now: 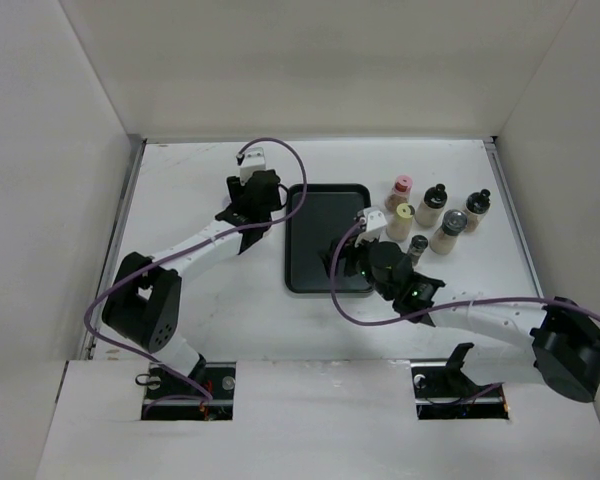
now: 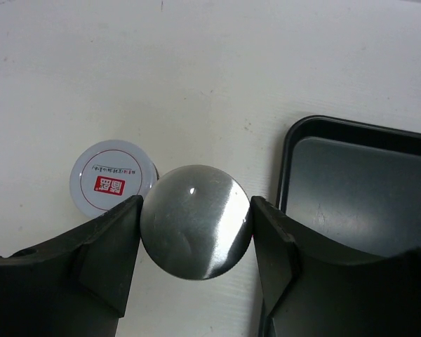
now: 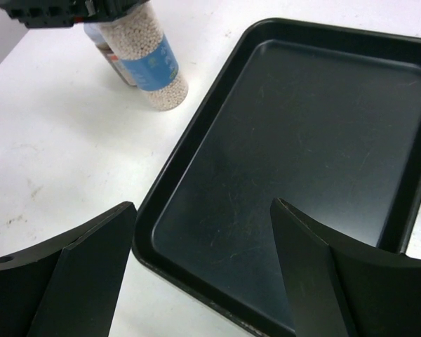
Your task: Organize the condiment bottles
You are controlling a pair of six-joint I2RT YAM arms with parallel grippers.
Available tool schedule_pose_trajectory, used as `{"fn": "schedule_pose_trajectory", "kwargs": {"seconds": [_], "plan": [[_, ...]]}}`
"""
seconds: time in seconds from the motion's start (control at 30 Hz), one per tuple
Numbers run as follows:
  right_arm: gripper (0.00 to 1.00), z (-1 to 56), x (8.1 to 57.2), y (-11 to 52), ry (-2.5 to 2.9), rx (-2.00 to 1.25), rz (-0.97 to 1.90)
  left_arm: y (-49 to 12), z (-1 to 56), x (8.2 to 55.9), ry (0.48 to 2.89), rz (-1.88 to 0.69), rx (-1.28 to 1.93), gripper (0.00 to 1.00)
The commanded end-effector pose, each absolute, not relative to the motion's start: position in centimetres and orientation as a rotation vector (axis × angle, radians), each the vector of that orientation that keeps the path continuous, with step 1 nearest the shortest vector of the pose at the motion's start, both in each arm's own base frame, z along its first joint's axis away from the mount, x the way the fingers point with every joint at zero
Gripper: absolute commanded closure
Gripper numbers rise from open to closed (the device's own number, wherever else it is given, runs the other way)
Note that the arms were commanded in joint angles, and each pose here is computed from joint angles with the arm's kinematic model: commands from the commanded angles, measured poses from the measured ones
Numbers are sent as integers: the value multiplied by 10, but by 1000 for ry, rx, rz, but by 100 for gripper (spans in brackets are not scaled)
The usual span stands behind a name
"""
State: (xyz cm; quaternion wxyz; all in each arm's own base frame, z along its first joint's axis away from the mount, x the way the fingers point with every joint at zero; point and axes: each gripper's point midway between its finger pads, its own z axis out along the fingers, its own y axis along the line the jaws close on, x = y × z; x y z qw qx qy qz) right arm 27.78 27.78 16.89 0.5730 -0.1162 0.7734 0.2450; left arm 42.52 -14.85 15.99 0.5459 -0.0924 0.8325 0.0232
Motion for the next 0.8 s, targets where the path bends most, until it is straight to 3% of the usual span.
{"fn": "schedule_pose_trajectory", "kwargs": {"seconds": [0.0,0.57,0.77], "plan": [[16,199,282,276,1716,-204,640,-163,197,434,1886,-14,-238,68],[16,219,289,243,1642,-76,612,-183,324,425,1655,-196,-260,78],[18,229,289,226,1609,-9,593,-231,312,462,1694,-263,-192,78]]}}
